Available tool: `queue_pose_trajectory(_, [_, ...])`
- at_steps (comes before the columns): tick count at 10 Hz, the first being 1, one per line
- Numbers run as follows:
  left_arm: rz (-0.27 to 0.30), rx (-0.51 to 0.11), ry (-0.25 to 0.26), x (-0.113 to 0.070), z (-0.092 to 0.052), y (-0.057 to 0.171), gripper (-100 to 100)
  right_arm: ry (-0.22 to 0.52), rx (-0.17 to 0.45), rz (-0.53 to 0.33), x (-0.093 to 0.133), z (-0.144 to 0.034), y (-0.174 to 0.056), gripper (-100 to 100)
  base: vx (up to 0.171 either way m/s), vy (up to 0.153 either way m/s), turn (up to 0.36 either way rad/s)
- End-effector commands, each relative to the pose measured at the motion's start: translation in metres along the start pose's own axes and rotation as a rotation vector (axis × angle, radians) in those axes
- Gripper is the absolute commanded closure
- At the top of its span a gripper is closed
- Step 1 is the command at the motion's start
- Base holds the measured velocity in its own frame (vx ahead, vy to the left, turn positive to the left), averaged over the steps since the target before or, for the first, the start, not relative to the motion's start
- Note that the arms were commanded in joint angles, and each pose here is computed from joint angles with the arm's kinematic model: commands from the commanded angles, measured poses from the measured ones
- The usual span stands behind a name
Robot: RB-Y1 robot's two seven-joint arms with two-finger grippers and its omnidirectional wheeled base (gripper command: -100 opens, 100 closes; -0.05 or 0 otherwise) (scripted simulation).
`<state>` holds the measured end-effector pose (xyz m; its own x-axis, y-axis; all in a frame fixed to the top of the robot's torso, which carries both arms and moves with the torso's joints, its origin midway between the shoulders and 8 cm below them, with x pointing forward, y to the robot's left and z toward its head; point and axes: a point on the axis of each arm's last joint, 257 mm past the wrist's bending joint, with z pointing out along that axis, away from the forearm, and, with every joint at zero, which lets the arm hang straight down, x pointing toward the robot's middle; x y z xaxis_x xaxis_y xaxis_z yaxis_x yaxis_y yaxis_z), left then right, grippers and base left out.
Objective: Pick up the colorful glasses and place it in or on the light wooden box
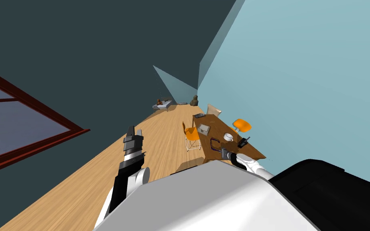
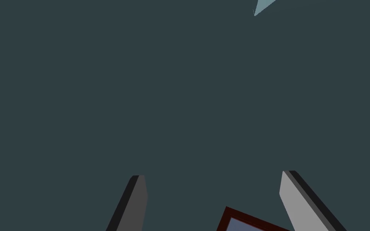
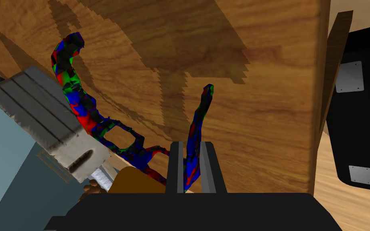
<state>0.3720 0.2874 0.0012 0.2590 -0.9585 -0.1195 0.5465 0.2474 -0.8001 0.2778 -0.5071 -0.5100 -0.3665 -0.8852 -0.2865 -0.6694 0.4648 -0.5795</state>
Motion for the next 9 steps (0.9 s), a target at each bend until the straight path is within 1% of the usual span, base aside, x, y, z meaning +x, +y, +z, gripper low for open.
queue_pose_trajectory(1, [0.000, 0.000, 0.000, 0.000, 0.000, 0.000, 0, 0.000, 0.000, 0.000, 0.000, 0.000, 0.000, 100, -0.019, 0.045, -0.018])
queue_pose_trajectory(2, [0.000, 0.000, 0.000, 0.000, 0.000, 0.000, 0, -0.001, -0.002, 0.001, 0.000, 0.000, 0.000, 0, -0.004, 0.008, 0.000])
queue_pose_trajectory(3, [0.000, 0.000, 0.000, 0.000, 0.000, 0.000, 0, -0.020, 0.037, 0.024, -0.001, -0.001, -0.037, 100, -0.117, 0.033, 0.110])
queue_pose_trajectory(4, [0.000, 0.000, 0.000, 0.000, 0.000, 0.000, 0, -0.020, 0.037, 0.024, -0.001, -0.001, -0.037, 100, -0.128, 0.047, 0.071])
queue_pose_trajectory(5, [0.000, 0.000, 0.000, 0.000, 0.000, 0.000, 0, -0.030, 0.052, 0.043, -0.001, -0.004, -0.056, 100, -0.128, 0.045, 0.085])
queue_pose_trajectory(8, [0.000, 0.000, 0.000, 0.000, 0.000, 0.000, 0, -0.049, 0.075, 0.080, 0.000, -0.008, -0.086, 100, -0.089, 0.043, 0.071])
queue_pose_trajectory(9, [0.000, 0.000, 0.000, 0.000, 0.000, 0.000, 0, -0.064, 0.091, 0.108, 0.000, -0.012, -0.107, 100, -0.109, 0.042, 0.169])
